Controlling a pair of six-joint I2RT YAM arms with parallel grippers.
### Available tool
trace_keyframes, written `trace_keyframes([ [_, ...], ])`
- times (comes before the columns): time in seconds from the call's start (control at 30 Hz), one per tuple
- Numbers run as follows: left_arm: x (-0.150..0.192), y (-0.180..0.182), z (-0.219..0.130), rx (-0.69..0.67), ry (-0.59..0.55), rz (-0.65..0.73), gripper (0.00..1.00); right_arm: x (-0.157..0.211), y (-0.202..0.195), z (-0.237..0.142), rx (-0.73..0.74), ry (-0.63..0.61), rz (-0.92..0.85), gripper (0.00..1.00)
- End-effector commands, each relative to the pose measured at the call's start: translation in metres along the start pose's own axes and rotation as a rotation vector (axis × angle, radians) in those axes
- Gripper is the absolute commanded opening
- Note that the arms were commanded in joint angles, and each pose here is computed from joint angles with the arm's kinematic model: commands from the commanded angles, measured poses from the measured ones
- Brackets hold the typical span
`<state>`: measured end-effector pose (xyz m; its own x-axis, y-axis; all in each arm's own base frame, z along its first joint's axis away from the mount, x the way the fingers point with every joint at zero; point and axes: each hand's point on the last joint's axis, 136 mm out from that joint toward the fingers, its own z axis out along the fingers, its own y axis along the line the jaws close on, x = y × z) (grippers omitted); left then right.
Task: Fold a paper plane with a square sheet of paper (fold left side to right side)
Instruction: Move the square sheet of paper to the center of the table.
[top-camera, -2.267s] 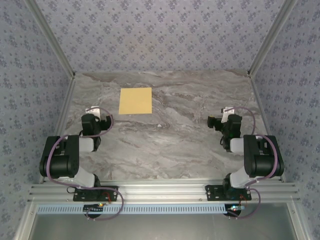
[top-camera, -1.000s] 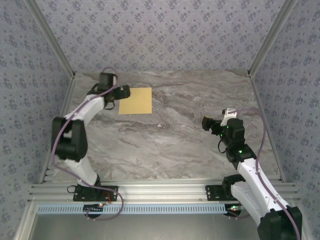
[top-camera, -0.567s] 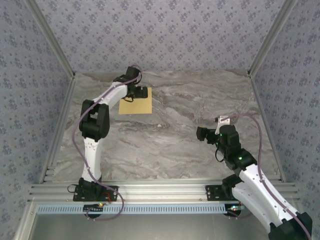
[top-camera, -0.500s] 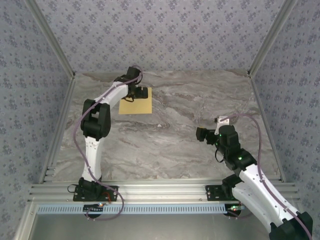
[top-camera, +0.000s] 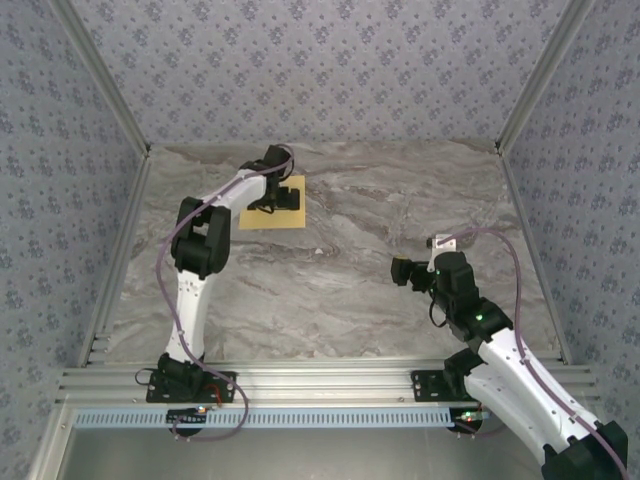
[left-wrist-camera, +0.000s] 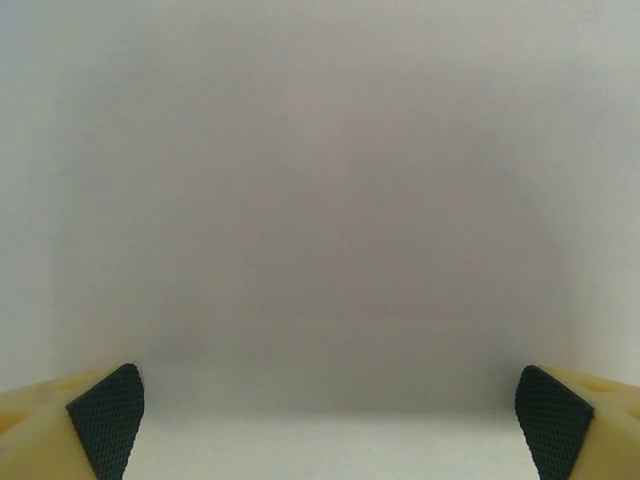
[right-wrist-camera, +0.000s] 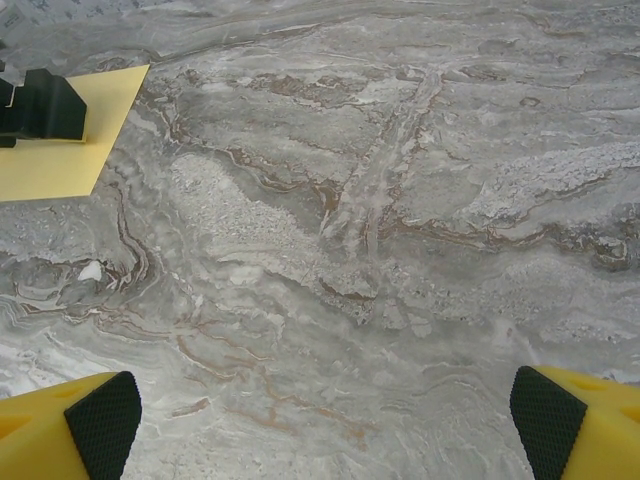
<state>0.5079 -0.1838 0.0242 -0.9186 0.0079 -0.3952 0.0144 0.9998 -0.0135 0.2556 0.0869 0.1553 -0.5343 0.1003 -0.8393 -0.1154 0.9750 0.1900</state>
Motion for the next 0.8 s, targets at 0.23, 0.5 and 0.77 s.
trace_keyframes([
  [0.23, 0.109, -0.031, 0.003, 0.016, 0.132, -0.002, 0.98, -0.004, 0.000, -0.003, 0.007, -0.016, 0.039, 1.00],
  [0.5, 0.201, -0.055, -0.018, 0.003, 0.135, -0.020, 0.98, 0.005, -0.001, 0.000, 0.008, 0.001, 0.051, 1.00],
  [0.77, 0.255, -0.080, -0.045, -0.002, 0.112, 0.020, 0.98, 0.015, -0.001, 0.003, 0.009, 0.024, 0.062, 1.00],
])
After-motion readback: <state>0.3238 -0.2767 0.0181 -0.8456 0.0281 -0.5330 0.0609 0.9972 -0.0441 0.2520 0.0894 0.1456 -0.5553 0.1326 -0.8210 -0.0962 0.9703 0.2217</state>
